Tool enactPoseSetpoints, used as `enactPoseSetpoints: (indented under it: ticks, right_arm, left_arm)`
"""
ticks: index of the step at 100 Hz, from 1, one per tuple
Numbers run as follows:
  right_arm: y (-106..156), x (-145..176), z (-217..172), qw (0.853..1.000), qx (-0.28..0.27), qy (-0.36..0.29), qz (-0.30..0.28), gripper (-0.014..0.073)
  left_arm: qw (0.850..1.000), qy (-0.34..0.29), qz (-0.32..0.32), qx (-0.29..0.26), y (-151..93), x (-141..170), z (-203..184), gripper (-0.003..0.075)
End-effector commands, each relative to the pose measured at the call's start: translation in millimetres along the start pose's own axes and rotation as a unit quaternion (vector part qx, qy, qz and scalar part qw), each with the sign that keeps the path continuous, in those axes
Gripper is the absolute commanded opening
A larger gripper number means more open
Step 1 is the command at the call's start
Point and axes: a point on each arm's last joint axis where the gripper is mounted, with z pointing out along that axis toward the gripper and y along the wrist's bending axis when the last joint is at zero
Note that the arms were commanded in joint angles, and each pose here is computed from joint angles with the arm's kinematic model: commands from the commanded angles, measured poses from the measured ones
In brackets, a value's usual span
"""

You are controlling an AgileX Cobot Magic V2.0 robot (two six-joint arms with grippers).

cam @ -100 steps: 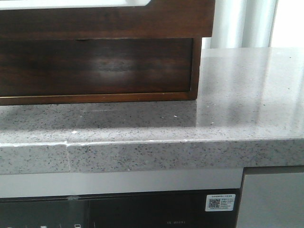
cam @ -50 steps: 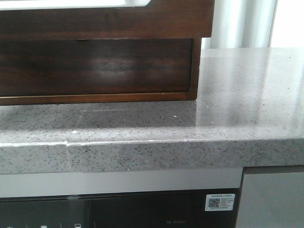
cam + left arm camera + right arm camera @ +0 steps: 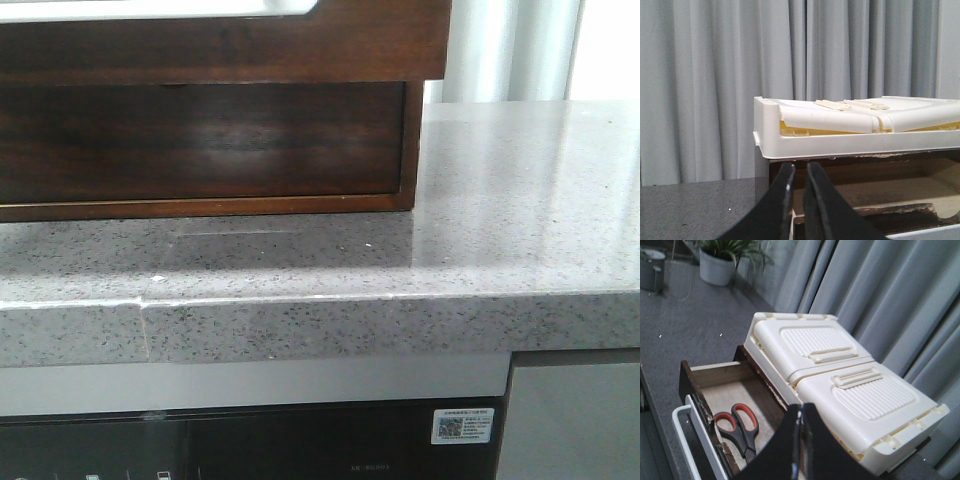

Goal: Put scissors in drawer with both arms

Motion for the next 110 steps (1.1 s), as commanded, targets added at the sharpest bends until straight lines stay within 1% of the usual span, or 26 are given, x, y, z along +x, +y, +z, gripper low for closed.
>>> enactPoseSetpoints:
  ticks: [1, 7, 16, 33, 47, 63, 77, 89, 110]
  right_arm:
    - [1.8, 1.9, -35.8, 0.993, 0.066, -0.103, 0.008, -0.0102]
    - [9.2, 16.1, -54.4, 0.988, 0.085, -0.129, 0.009, -0.0102]
    - [23.0, 44.9, -73.7, 0.984, 0.102, -0.147, 0.011, -0.0102]
    - [50.6, 101.8, -95.8, 0.984, 0.104, -0.140, 0.013, -0.0102]
    - [65.8, 132.4, -111.8, 0.981, 0.115, -0.153, 0.012, -0.0102]
    - [78.7, 156.7, -125.2, 0.979, 0.121, -0.166, 0.011, -0.0102]
    - [87.8, 176.4, -127.1, 0.979, 0.119, -0.164, 0.011, -0.0102]
    - [94.0, 191.9, -122.3, 0.982, 0.114, -0.150, 0.013, -0.0102]
    - [100.0, 207.7, -113.5, 0.988, 0.100, -0.120, 0.015, -0.0102]
  left_arm:
    - [1.000, -0.025, -0.014, 0.005, -0.4, -12.2, -3.9, 0.0004]
    - [1.000, -0.021, -0.017, 0.001, 0.6, -11.4, -6.0, 0.0004]
    - [0.999, -0.026, -0.021, 0.001, 0.9, -11.7, -9.1, 0.0004]
    - [0.999, -0.032, -0.014, 0.001, 1.1, -11.2, -12.4, 0.0004]
    - [0.999, -0.028, -0.018, 0.002, 0.8, -7.7, -12.0, 0.0004]
    - [1.000, -0.021, -0.001, 0.002, 0.6, -2.3, -10.9, 0.0004]
    - [1.000, -0.007, 0.009, 0.002, 0.4, 6.7, -9.2, 0.0004]
    - [1.000, 0.001, 0.004, 0.008, -0.8, 17.0, -7.3, 0.0004]
    - [1.000, 0.027, -0.006, 0.014, -2.2, 39.3, -4.6, 0.0004]
